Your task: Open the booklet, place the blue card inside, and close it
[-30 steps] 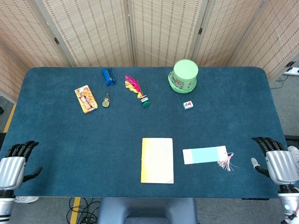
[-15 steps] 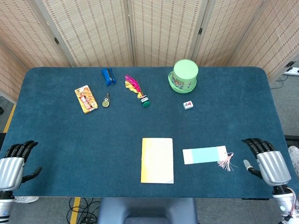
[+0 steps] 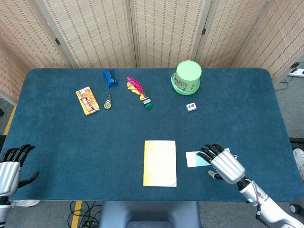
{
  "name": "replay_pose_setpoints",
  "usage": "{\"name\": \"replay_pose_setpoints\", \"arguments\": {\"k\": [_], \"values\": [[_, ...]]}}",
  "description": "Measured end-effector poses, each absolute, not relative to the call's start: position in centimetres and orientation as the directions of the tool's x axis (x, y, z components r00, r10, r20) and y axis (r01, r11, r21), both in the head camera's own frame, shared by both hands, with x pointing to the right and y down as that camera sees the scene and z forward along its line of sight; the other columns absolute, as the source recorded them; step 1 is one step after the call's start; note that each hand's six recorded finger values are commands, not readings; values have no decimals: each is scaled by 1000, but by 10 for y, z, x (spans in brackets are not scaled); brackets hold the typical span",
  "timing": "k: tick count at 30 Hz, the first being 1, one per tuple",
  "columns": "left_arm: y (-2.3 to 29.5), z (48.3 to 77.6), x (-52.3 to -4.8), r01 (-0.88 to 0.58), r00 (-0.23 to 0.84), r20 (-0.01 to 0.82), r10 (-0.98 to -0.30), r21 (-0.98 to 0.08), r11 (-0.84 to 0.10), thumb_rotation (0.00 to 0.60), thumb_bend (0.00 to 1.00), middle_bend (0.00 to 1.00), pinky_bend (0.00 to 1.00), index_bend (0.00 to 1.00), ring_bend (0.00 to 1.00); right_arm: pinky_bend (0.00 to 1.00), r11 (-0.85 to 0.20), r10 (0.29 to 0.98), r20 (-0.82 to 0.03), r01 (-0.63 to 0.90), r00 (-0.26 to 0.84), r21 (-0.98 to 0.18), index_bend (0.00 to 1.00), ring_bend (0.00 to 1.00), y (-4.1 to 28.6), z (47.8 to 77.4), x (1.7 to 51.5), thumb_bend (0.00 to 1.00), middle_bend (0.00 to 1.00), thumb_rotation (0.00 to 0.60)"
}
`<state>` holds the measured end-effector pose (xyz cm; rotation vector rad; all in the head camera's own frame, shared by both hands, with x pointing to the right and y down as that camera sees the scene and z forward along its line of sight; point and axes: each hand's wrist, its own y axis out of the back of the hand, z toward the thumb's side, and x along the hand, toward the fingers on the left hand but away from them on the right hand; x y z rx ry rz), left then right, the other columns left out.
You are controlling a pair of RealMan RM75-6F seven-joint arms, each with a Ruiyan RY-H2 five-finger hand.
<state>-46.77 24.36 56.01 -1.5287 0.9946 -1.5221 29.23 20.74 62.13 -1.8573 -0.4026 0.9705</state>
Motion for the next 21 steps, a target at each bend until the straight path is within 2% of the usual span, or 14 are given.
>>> {"name": "replay_pose_setpoints", "arguments": {"k": [8, 14, 21], "values": [[246, 561, -477, -21, -24, 425, -905, -905, -424, 600, 221, 200, 198, 214, 219, 262, -484, 486, -455, -204, 746, -851, 298, 140, 221, 662, 242, 80, 261, 600], [247, 561, -483, -24, -35, 428, -903, -904, -428, 600, 221, 196, 198, 216, 219, 201, -480, 414, -443, -223, 795, -849, 311, 110, 230, 682, 224, 82, 261, 600], [249, 563, -485, -26, -40, 432, -901, -902, -432, 600, 221, 192, 198, 216, 219, 185, -464, 356, -420, -233, 835, -855, 316, 100, 235, 695, 208, 106, 261, 600]]}}
